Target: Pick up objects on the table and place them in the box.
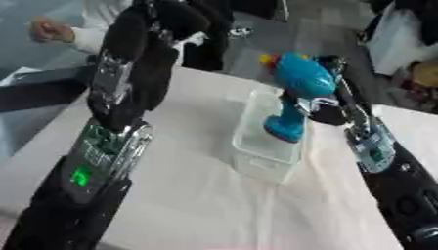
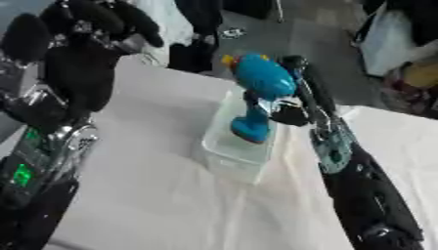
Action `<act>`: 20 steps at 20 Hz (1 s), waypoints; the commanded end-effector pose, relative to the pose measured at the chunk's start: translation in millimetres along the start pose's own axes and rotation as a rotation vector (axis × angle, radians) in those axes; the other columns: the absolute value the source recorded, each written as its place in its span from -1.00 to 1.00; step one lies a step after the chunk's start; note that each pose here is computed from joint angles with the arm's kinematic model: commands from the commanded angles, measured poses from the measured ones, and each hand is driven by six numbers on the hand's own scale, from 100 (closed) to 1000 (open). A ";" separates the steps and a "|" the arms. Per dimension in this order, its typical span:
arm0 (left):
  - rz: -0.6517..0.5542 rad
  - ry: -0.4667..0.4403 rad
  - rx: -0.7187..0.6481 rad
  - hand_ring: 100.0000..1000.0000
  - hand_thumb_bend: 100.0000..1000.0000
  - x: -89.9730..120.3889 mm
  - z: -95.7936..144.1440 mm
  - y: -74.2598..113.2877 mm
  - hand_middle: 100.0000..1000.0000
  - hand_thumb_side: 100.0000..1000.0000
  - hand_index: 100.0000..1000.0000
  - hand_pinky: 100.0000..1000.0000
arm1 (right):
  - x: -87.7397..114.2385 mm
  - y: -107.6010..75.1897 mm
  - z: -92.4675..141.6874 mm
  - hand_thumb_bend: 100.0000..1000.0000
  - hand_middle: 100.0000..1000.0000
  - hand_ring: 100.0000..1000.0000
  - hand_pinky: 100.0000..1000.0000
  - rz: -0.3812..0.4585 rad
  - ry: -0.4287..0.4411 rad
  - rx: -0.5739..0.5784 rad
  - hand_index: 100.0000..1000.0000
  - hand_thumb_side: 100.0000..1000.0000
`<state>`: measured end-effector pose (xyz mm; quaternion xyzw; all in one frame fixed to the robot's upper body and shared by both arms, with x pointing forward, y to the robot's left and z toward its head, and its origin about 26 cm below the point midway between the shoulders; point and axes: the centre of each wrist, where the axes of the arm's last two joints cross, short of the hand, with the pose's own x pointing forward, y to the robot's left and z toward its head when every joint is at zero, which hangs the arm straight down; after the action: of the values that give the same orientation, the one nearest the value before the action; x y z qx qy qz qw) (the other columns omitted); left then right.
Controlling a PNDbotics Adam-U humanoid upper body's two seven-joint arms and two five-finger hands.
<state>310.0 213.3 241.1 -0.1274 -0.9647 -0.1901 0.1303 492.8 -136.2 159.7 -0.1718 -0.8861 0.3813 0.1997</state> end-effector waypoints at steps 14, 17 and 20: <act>-0.008 -0.030 -0.016 0.08 -0.61 4.9 -8.2 1.9 0.54 0.80 0.24 -0.02 | -10.6 -11.3 7.2 0.32 0.77 0.19 0.02 0.085 -0.017 -0.013 0.74 0.87; -0.009 -0.027 -0.015 0.08 -0.61 4.8 -7.6 2.0 0.54 0.80 0.24 -0.02 | -9.9 -17.3 5.7 0.24 0.77 0.22 0.04 0.071 -0.033 -0.060 0.73 0.95; -0.008 -0.019 -0.015 0.08 -0.61 4.5 -6.0 1.8 0.55 0.80 0.24 -0.02 | -6.1 -28.2 3.1 0.17 0.78 0.28 0.07 0.051 -0.062 -0.131 0.73 1.00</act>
<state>309.9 212.9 240.6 -0.1282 -0.9642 -0.1913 0.1315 490.9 -151.3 156.7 -0.1867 -0.9014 0.3490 0.1754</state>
